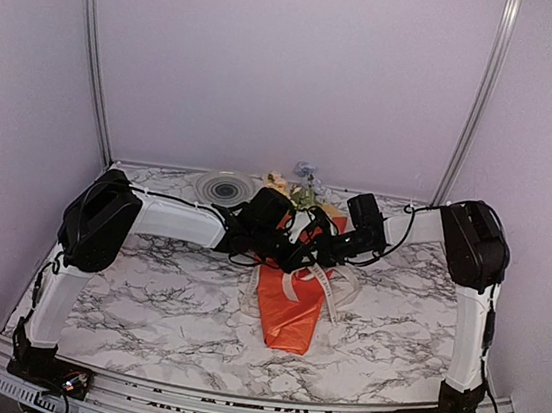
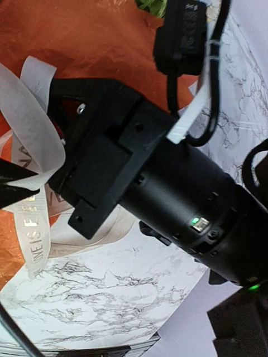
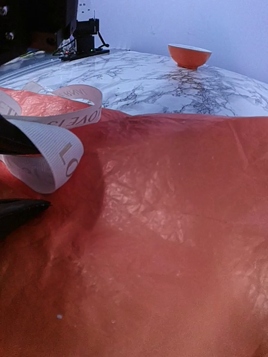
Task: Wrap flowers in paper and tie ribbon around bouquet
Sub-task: Cross the ribbon over the folded bouquet.
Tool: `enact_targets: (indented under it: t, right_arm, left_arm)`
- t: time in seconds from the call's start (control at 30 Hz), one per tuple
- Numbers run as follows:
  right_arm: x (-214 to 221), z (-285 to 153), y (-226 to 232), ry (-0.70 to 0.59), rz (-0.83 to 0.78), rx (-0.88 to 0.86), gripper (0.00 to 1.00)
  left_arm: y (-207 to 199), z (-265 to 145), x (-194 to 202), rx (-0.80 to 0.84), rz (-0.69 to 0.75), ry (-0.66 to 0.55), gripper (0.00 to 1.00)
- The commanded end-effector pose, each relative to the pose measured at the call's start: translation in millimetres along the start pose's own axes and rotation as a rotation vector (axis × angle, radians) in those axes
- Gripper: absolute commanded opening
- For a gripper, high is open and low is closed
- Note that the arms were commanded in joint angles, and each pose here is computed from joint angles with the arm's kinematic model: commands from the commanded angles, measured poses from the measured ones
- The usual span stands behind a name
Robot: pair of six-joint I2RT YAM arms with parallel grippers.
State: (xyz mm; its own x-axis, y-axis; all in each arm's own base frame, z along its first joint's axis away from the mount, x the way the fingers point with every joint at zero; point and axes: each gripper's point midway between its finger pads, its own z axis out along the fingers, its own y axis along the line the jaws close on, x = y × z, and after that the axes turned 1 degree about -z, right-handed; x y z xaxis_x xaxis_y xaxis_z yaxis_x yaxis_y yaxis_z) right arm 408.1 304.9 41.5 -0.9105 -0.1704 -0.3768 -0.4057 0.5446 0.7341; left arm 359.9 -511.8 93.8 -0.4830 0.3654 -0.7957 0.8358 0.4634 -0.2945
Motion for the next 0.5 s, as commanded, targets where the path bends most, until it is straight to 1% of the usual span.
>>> enact_targets:
  t: [0.0,0.1,0.2,0.27,0.3,0.37,0.47]
  right_arm:
    - [-23,-18,9,-0.083,-0.005,0.037,0.27]
    - [-27,-19,5,-0.094,0.008,0.052,0.27]
    - [-27,-19,3,-0.093,0.014,0.057,0.27]
    - [-26,-18,3,-0.091,0.014,0.058,0.27]
    - [-25,-18,2,-0.089,0.016,0.058,0.27]
    - [-24,-18,3,-0.088,0.016,0.055,0.27]
    - [-23,-18,3,-0.085,0.011,0.055,0.27]
  left_arm:
    - [9,2,20,0.002,-0.059,0.046,0.0]
    - [-7,-7,18,0.037,-0.02,0.039,0.0]
    - [-41,-17,19,0.109,0.112,0.04,0.0]
    - [-68,-20,28,0.174,0.211,0.066,0.01]
    - [-75,-21,31,0.19,0.245,0.078,0.03]
    - [-75,-19,38,0.187,0.274,0.113,0.14]
    - [-72,-22,41,0.172,0.326,0.152,0.36]
